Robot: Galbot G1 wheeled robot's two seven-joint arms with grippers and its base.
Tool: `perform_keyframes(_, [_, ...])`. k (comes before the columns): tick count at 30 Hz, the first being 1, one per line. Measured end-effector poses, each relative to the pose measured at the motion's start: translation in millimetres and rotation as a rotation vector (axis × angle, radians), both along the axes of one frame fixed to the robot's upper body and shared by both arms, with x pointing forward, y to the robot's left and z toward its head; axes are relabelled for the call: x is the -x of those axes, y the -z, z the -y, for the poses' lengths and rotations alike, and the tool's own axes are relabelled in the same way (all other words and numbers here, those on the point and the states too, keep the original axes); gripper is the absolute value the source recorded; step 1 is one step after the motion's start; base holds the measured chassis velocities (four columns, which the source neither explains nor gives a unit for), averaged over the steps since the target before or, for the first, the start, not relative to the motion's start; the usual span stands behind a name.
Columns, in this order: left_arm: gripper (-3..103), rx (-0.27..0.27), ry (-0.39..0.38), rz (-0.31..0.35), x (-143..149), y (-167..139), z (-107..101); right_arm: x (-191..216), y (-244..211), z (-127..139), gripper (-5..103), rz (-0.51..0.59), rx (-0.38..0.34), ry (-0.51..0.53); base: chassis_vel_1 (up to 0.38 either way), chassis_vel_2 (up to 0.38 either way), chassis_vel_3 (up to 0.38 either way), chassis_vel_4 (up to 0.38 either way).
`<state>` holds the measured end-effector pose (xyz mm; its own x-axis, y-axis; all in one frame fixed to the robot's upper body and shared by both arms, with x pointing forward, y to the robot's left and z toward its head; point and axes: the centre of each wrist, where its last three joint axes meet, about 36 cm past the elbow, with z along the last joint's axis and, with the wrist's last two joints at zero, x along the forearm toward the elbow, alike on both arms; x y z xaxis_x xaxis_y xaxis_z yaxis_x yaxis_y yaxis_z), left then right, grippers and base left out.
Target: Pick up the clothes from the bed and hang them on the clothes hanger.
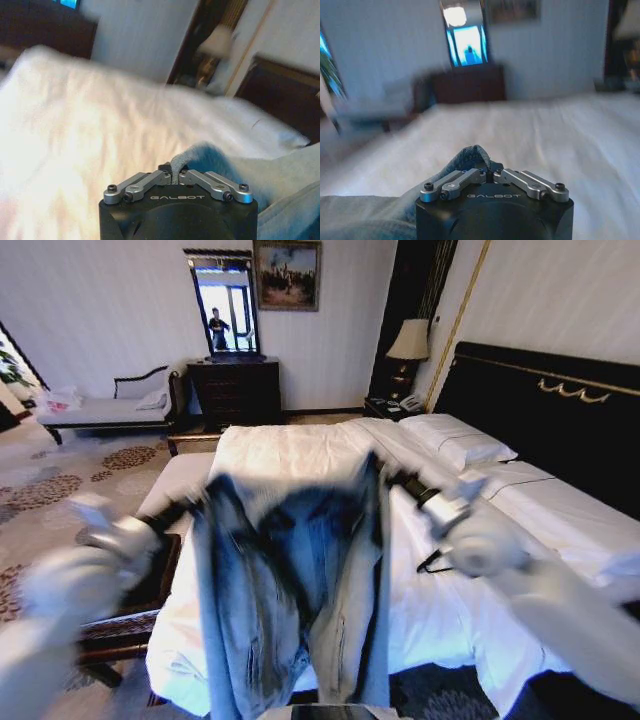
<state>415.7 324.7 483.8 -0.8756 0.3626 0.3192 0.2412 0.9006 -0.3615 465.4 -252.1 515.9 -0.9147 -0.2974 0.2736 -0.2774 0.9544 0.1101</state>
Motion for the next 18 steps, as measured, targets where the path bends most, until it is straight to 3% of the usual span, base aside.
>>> perform_keyframes(1, [2, 0.000, 0.000, 0.000, 0.0, 0.0, 0.0, 0.0, 0.0, 0.0, 1, 0.000, 0.000, 0.000, 0.000, 0.000, 0.000, 0.000])
perform_keyframes(2, [2, 0.004, -0.013, -0.032, -12.7, 29.5, 6.2, -9.5, 24.2, -6.3, 1, -0.040, 0.023, -0.002, 0.000, 0.000, 0.000, 0.000])
perform_keyframes(5, [2, 0.022, -0.054, -0.070, -41.0, 78.4, 18.3, -37.7, 78.3, -20.1, 1, -0.105, 0.065, 0.024, 0.000, 0.000, 0.000, 0.000])
perform_keyframes(8, [2, 0.042, -0.063, -0.045, -50.1, 79.3, 21.1, -49.1, 87.7, -25.0, 1, -0.086, 0.042, 0.033, 0.000, 0.000, 0.000, 0.000])
perform_keyframes(11, [2, 0.060, -0.057, 0.007, -54.2, 66.4, 18.8, -55.5, 80.4, -26.5, 1, -0.035, -0.002, 0.017, 0.000, 0.000, 0.000, 0.000])
perform_keyframes(15, [2, 0.084, -0.075, 0.140, -79.6, 10.6, -9.4, -75.2, 52.7, -24.9, 1, 0.091, -0.061, -0.016, 0.000, 0.000, 0.000, 0.000])
perform_keyframes(16, [2, 0.084, -0.075, 0.140, -79.6, 10.6, -9.4, -75.2, 52.7, -24.9, 1, 0.091, -0.061, -0.016, 0.000, 0.000, 0.000, 0.000])
perform_keyframes(18, [2, 0.080, -0.083, 0.217, -101.5, -38.9, -31.3, -93.4, 28.4, -26.8, 1, 0.153, -0.092, -0.021, 0.000, 0.000, 0.000, 0.000])
